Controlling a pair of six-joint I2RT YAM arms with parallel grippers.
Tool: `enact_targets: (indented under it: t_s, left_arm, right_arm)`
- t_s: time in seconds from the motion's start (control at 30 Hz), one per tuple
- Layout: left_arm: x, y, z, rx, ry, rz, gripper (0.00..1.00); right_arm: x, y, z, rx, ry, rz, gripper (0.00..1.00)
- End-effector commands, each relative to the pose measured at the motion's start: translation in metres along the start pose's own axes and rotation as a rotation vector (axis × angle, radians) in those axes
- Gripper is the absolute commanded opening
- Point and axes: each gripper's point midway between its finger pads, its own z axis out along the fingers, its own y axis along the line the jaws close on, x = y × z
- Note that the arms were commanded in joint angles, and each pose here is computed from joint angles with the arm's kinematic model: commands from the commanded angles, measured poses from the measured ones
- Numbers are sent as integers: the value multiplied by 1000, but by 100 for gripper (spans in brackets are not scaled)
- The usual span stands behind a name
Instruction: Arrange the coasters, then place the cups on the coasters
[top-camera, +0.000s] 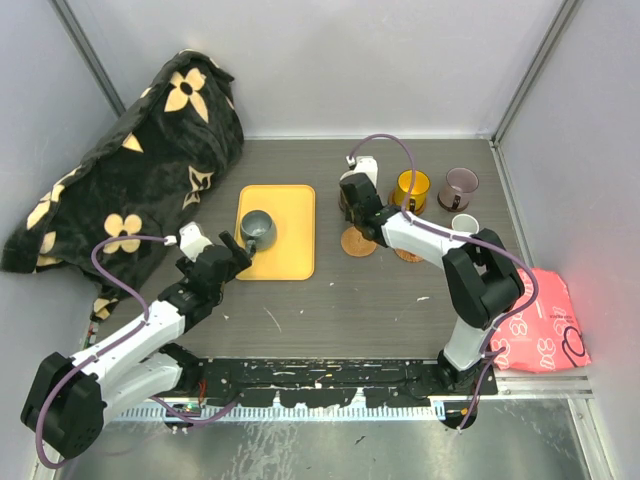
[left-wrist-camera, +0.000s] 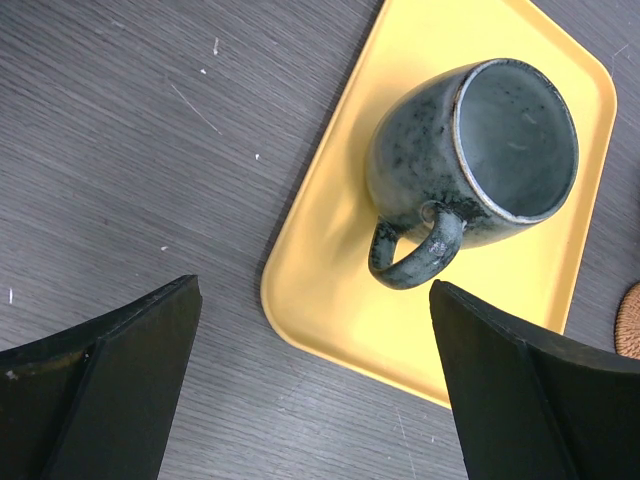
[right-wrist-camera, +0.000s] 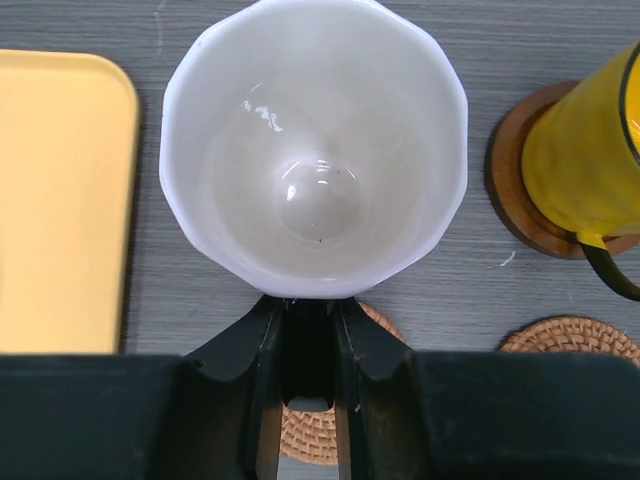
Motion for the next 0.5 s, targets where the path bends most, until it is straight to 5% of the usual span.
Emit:
enact_targets:
  t_s: [0.0, 0.47]
  left_arm:
    - [-17, -15, 0, 31, -45, -47, 98]
    - [-17, -15, 1, 28, -44, -44, 98]
  right_arm:
    - [-81, 1, -17, -61, -228, 146, 1]
    - [-81, -10, 10, -110, -241, 157, 1]
